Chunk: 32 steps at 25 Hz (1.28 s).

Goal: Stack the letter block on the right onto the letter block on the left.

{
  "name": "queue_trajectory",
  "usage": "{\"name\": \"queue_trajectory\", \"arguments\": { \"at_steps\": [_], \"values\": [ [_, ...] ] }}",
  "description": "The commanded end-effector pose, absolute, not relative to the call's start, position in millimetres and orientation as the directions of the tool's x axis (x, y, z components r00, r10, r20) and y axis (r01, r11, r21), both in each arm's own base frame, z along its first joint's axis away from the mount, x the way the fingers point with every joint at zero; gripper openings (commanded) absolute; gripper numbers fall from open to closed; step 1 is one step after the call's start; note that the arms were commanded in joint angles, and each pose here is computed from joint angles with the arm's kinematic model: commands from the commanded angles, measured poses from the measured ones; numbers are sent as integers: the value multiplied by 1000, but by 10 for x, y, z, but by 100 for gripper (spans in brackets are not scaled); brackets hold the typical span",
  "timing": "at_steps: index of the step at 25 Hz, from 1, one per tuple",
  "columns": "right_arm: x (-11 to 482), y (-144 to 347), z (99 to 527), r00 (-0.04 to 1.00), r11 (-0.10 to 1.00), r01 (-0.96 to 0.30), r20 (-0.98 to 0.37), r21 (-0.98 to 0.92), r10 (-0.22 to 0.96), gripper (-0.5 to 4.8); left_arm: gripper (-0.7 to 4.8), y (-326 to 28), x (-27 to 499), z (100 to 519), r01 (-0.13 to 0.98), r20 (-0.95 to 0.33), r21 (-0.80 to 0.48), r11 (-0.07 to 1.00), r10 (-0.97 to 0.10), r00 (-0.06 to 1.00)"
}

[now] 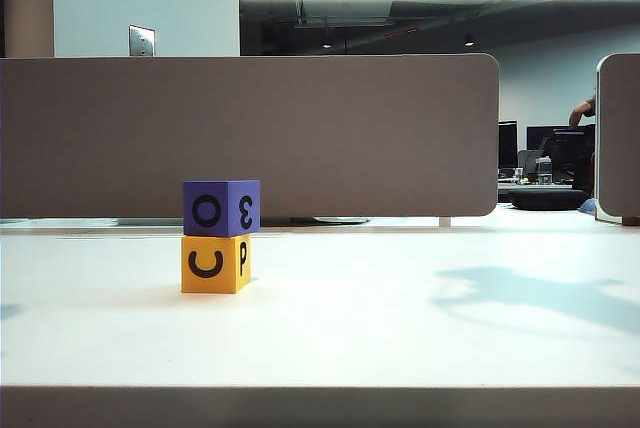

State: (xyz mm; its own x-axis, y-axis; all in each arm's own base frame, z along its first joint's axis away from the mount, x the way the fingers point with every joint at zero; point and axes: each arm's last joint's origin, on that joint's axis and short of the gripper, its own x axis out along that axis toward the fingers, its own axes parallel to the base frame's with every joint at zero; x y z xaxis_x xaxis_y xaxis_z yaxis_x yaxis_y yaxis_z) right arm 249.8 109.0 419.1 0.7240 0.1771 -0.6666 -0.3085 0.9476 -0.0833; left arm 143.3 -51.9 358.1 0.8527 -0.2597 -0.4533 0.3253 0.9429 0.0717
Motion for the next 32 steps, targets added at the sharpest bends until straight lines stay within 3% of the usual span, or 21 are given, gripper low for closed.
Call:
{"name": "queue_trajectory", "arguments": {
  "at_steps": [1, 6, 11, 14, 17, 24, 32],
  "values": [
    [2251, 1000, 4122, 778, 950, -305, -594, -68, 207, 12, -6, -471, 1316, 3455, 309, -416, 65, 949, -256, 872],
    [1803, 791, 3827, 824, 954, -295, -519, -51, 227, 12, -6, -426, 1159, 3185, 314, -344, -36, 949, -306, 888],
    [1489, 645, 3432, 878, 956, -290, -408, -34, 252, 12, -6, -398, 1079, 2885, 320, -278, -46, 946, -320, 906],
    [1348, 577, 3141, 891, 956, -289, -378, -41, 253, 13, -5, -387, 1052, 2657, 306, -339, -69, 949, -311, 888],
    [1189, 501, 2744, 859, 961, -275, -457, -31, 231, 13, -6, -393, 1074, 2404, 262, -412, -141, 955, -297, 862],
    [968, 398, 2141, 900, 966, -257, -359, 17, 246, 12, -6, -390, 1071, 1882, 269, -355, -128, 955, -297, 886],
    [801, 320, 1825, 947, 964, -262, -178, 49, 267, 12, -5, -367, 1012, 1615, 287, -254, -109, 952, -306, 918]
  ]
}}
